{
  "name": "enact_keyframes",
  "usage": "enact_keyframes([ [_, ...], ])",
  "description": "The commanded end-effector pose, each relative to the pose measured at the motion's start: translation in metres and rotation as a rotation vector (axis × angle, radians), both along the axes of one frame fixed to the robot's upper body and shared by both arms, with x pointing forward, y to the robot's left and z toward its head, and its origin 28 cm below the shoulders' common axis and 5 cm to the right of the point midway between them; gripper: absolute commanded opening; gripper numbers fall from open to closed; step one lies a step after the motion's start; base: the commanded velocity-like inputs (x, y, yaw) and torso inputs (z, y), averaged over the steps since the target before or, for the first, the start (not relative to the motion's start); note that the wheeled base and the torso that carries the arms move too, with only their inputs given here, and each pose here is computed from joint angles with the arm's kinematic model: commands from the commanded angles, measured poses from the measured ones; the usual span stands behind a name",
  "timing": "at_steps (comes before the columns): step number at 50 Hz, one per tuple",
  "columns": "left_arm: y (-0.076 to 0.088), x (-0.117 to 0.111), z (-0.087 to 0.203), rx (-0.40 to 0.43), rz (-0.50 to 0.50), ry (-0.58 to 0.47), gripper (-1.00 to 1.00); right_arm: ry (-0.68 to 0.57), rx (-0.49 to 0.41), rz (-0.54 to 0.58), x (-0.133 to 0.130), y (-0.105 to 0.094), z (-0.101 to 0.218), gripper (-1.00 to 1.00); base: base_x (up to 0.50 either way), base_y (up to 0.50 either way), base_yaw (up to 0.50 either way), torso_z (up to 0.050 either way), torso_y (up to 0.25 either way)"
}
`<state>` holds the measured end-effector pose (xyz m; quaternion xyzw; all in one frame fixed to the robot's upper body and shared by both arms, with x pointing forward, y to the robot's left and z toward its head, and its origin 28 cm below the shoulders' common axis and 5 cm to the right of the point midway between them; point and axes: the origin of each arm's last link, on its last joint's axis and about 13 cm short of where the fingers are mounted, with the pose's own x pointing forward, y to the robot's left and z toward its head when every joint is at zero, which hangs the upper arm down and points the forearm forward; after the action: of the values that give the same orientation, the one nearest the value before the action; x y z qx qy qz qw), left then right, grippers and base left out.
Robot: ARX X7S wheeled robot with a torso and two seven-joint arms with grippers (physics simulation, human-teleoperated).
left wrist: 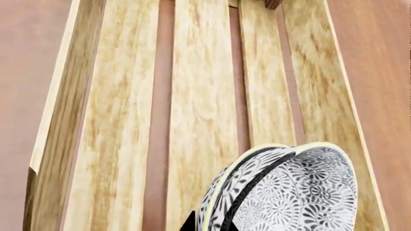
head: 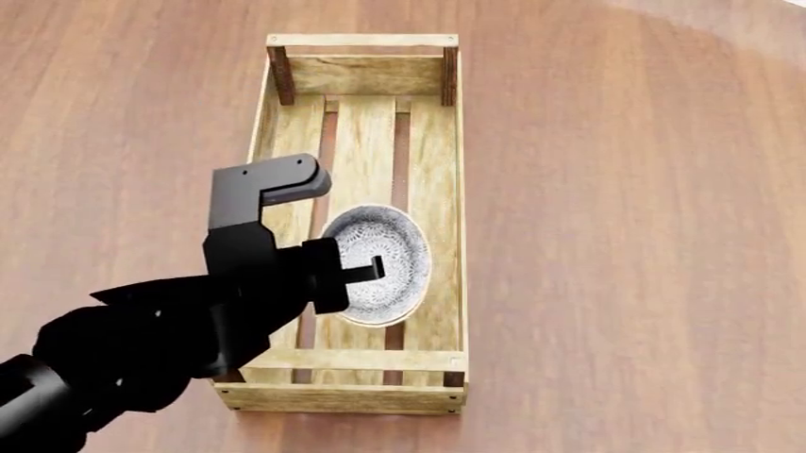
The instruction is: Stack the right bowl on the left bowl and place them in the tray.
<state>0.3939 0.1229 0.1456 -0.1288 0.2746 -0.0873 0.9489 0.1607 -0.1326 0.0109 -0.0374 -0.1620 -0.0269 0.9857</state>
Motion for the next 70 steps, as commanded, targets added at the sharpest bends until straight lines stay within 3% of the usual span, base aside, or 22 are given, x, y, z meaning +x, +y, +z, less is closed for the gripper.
enact_keyframes([
  [1, -0.008, 0.002, 0.007, -0.061, -0.081, -0.069, 1.0, -0.007, -0.014, -0.004, 0.005, 0.0, 0.0, 1.0, 0.0, 0.0, 0.0, 0.0, 0.0],
  [12, -0.018, 0.009, 0.036, -0.015, -0.151, -0.278, 1.0, -0.009, -0.017, 0.011, 0.003, 0.003, 0.001, 1.0, 0.0, 0.0, 0.0, 0.0, 0.0],
  [26, -0.029, 0.003, 0.055, -0.008, -0.217, -0.389, 1.0, -0.014, -0.021, 0.017, 0.0, 0.005, 0.002, 1.0, 0.0, 0.0, 0.0, 0.0, 0.0],
  [37, -0.025, -0.049, 0.088, -0.017, -0.267, -0.48, 1.0, -0.051, -0.042, 0.038, -0.016, 0.012, 0.012, 1.0, 0.0, 0.0, 0.0, 0.0, 0.0],
  [39, -0.024, -0.071, 0.096, -0.009, -0.295, -0.53, 1.0, -0.061, -0.047, 0.043, -0.023, 0.014, 0.016, 1.0, 0.0, 0.0, 0.0, 0.0, 0.0],
  [48, -0.014, -0.13, 0.115, 0.001, -0.376, -0.65, 1.0, -0.087, -0.062, 0.074, -0.038, 0.022, 0.022, 1.0, 0.0, 0.0, 0.0, 0.0, 0.0],
  [58, 0.008, -0.189, 0.108, 0.055, -0.477, -0.838, 1.0, -0.086, -0.07, 0.098, -0.041, 0.026, 0.022, 1.0, 0.0, 0.0, 0.0, 0.0, 0.0],
  [61, 0.016, -0.206, 0.1, 0.113, -0.505, -0.917, 1.0, -0.084, -0.072, 0.107, -0.04, 0.028, 0.022, 1.0, 0.0, 0.0, 0.0, 0.0, 0.0],
  [65, 0.025, -0.218, 0.097, 0.124, -0.481, -0.974, 1.0, -0.081, -0.073, 0.112, -0.039, 0.029, 0.021, 1.0, 0.0, 0.0, 0.0, 0.0, 0.0],
  [70, 0.04, -0.233, 0.086, 0.21, -0.425, -1.104, 1.0, -0.083, -0.067, 0.113, -0.038, 0.029, 0.022, 1.0, 0.0, 0.0, 0.0, 0.0, 0.0],
])
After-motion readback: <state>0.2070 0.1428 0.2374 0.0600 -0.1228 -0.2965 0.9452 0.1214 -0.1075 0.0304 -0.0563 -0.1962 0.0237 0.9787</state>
